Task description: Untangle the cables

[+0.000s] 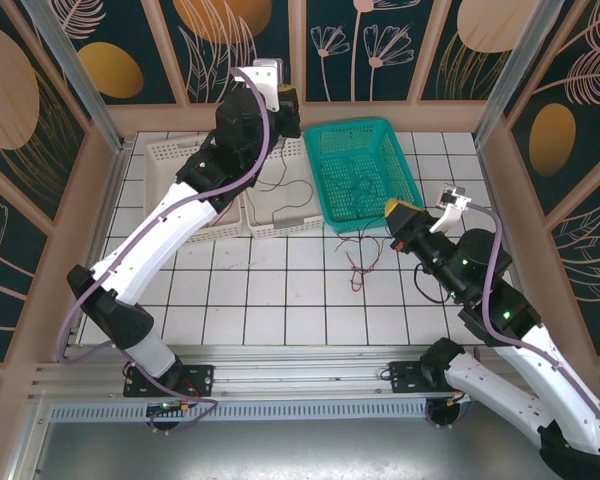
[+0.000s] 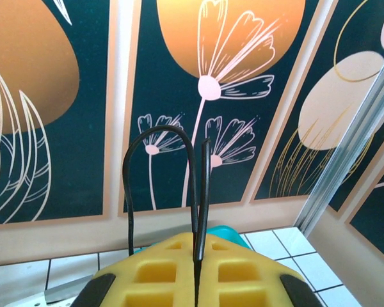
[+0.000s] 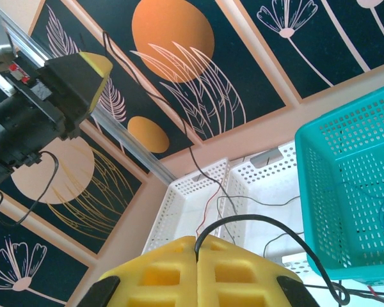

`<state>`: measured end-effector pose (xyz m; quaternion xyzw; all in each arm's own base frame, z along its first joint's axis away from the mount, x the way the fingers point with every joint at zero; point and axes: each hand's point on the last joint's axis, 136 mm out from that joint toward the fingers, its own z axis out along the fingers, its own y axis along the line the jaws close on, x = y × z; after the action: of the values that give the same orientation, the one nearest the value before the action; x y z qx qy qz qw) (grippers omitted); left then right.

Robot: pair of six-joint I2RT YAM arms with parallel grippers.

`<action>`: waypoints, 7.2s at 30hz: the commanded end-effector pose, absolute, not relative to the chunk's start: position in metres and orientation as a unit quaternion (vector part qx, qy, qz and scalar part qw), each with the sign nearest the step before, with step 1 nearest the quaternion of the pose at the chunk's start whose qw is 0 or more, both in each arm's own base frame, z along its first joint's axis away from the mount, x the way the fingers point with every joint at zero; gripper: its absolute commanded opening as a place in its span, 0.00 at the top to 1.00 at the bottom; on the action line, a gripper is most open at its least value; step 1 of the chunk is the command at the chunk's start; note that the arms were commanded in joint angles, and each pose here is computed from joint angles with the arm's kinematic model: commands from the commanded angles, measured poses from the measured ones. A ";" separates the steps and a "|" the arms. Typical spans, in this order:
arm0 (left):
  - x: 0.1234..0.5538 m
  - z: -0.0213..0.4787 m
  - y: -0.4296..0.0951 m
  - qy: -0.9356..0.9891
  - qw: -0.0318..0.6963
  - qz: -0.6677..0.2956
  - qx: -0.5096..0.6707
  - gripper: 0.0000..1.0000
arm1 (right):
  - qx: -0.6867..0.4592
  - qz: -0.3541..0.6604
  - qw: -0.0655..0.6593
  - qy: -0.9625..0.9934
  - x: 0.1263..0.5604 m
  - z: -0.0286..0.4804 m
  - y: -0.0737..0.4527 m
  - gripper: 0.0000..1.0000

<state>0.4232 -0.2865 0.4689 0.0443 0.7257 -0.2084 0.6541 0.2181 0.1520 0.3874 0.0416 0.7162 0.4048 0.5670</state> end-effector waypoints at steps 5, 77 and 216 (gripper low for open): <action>0.442 0.427 -0.304 0.736 0.639 -0.217 0.048 1.00 | 0.044 0.413 0.575 0.705 0.217 0.396 0.150 1.00; 0.310 0.218 -0.359 0.804 0.375 -0.453 0.084 0.28 | 0.015 0.450 0.589 0.671 0.203 0.445 0.154 1.00; 0.265 0.095 -0.456 0.894 0.160 -0.408 0.089 0.46 | -0.184 0.615 0.438 0.629 0.154 0.434 0.266 1.00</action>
<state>0.2675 -0.4551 0.1018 0.0802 0.8887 -0.4217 0.1610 0.1592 0.2688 0.4036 -0.1722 0.6634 0.6052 0.4050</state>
